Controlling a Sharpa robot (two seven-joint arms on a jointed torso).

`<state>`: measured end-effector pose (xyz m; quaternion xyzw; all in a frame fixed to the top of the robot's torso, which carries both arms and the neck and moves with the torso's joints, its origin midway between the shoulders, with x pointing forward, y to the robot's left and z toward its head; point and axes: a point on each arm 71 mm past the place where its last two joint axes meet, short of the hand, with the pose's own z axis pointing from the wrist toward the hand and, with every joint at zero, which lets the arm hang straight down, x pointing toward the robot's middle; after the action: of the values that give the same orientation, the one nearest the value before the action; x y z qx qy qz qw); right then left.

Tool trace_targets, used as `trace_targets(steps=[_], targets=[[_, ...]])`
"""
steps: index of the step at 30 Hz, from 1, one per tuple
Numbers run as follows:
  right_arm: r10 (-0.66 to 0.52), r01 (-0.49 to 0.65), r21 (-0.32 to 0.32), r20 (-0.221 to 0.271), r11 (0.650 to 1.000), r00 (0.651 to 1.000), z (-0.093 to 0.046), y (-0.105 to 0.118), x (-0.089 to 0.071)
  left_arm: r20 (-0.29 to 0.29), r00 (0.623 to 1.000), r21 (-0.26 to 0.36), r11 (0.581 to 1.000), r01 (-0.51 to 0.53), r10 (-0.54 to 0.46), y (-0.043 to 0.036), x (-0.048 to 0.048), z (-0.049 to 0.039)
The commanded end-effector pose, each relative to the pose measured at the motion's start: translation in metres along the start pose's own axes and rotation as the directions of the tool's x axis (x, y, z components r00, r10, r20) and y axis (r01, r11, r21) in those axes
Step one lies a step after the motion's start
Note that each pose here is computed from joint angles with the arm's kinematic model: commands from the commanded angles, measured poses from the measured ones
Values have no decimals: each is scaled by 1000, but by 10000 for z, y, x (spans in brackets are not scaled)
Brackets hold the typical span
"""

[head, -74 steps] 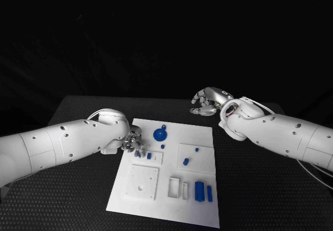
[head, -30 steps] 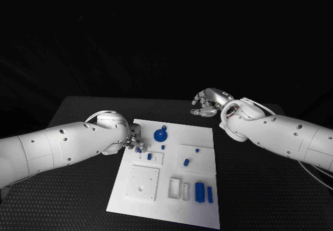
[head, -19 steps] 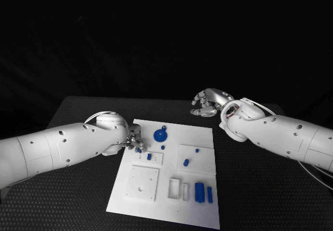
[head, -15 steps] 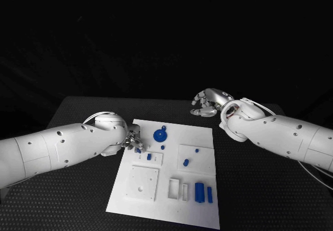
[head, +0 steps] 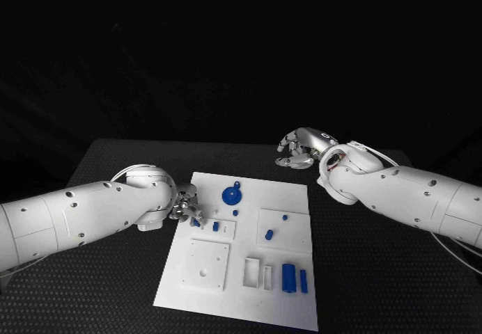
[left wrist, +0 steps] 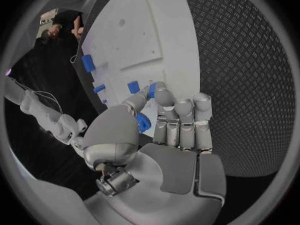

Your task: Assemble the parts on the task board

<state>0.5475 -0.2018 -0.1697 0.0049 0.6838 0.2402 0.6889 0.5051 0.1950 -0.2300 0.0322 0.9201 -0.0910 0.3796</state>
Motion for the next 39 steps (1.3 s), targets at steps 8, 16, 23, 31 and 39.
trace_targets(steps=[8, 16, 23, 31, 39], targets=[[-3, 3, -8, -11, 1000, 1000, -1, 9, 10, -61, 998, 35, 999, 30, -27, -100, 61, -14], [-3, 3, -9, -13, 1000, 1000, 2, 14, 13, -56, 998, 42, 999, 21, -19, -128, 54, -1], [-3, 3, -8, -13, 1000, 1000, 0, 9, 12, 2, 999, 24, 999, -32, 32, -94, 6, 9], [-3, 3, -8, -14, 1000, 1000, -2, 6, 11, 8, 998, 24, 998, -56, 56, -135, 11, 20], [-3, 3, -9, -13, 1000, 1000, -1, 10, 11, 17, 998, 18, 998, -54, 54, -143, 12, 42]])
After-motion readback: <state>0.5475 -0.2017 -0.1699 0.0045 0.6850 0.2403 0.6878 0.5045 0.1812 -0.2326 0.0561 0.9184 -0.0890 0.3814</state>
